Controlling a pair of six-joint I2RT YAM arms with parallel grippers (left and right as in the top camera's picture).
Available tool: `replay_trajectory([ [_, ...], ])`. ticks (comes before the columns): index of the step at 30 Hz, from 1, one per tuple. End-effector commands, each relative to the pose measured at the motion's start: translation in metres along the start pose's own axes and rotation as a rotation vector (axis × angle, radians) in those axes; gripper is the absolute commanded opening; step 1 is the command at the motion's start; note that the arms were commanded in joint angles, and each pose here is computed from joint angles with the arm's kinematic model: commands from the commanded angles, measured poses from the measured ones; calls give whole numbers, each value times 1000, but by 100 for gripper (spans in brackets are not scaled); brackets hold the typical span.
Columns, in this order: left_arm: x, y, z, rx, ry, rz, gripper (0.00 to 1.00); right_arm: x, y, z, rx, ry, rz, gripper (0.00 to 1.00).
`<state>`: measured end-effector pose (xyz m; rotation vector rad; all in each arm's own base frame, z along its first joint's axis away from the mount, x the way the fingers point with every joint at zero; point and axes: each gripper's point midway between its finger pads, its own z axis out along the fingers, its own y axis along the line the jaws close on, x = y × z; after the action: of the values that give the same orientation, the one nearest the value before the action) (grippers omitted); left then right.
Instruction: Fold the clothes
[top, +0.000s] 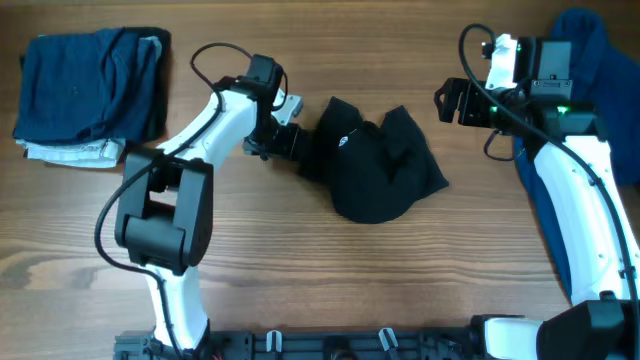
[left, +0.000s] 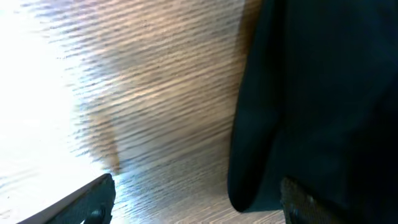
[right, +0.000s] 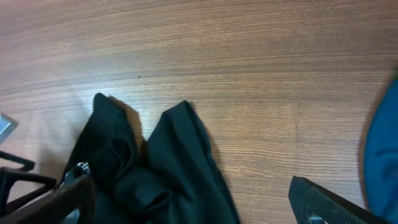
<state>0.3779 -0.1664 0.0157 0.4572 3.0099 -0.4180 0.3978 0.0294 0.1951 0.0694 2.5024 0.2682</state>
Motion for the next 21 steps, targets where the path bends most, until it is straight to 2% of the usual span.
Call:
replay_trajectory([
  [1, 14, -12, 19, -14, 60, 31, 84, -11, -6, -11, 48, -42, -13, 99],
  [5, 24, -24, 34, -12, 94, 66, 84, -10, -6, -11, 48, -39, -13, 100],
  [7, 26, -32, 36, -10, 98, 65, 77, -10, -6, -11, 48, -37, -12, 100],
  [11, 29, -54, 41, -1, 104, 88, 47, -8, -6, -11, 49, -29, -11, 98],
  [14, 37, -76, 46, 2, 121, 145, 13, -7, -6, -11, 49, -27, -11, 97],
  [15, 39, -79, 48, -8, 123, 160, 4, -6, -6, -11, 49, -23, -10, 95],
  [18, 28, -59, 36, -119, 85, 97, 4, -3, -6, -11, 50, -8, -7, 90],
  [21, -12, -46, -29, -144, -46, 47, 4, 0, -5, -10, 44, 0, 5, 86],
])
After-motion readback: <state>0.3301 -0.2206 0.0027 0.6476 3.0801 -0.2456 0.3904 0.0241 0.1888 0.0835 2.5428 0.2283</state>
